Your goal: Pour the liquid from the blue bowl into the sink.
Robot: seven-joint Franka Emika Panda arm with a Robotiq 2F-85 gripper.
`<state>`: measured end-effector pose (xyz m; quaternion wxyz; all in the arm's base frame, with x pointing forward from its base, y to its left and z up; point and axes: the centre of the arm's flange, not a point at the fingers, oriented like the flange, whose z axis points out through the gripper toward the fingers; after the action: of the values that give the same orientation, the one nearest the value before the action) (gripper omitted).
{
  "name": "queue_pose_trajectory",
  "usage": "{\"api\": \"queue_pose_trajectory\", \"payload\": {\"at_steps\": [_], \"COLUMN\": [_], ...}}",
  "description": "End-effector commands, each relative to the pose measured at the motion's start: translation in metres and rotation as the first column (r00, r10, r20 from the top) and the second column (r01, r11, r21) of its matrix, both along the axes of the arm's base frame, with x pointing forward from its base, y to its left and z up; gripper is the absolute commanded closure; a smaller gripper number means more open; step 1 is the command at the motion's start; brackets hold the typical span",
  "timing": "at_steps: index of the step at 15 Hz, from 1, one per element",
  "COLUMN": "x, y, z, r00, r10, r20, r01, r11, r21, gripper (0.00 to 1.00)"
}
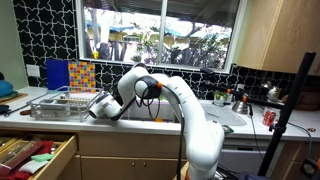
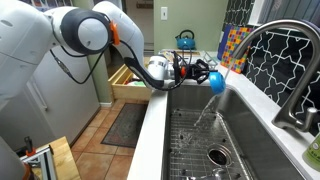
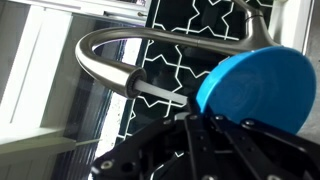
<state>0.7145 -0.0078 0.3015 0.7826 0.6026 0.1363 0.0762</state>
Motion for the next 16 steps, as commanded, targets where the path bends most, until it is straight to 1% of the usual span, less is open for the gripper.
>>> {"api": "queue_pose_trajectory", "payload": {"at_steps": [1,5,8,11,16], "x": [0.005,0.006,0.006,0.005,0.002], "y": [-0.001,-0.003,0.0,0.006,0.026], "z": [-0.006,-0.004,-0.004,-0.004,-0.012], "r00": [1.0,1.0,1.0,1.0,0.996], "r10": [-0.004,0.001,0.0,0.0,0.053], "r20": [0.013,0.022,0.02,-0.001,-0.065], "r01": [0.004,-0.001,0.0,0.0,-0.043], "r11": [1.0,1.0,1.0,0.999,0.989], "r21": [0.009,-0.004,0.016,0.052,0.144], "gripper": [0.97,0.97,0.97,0.96,0.96]}}
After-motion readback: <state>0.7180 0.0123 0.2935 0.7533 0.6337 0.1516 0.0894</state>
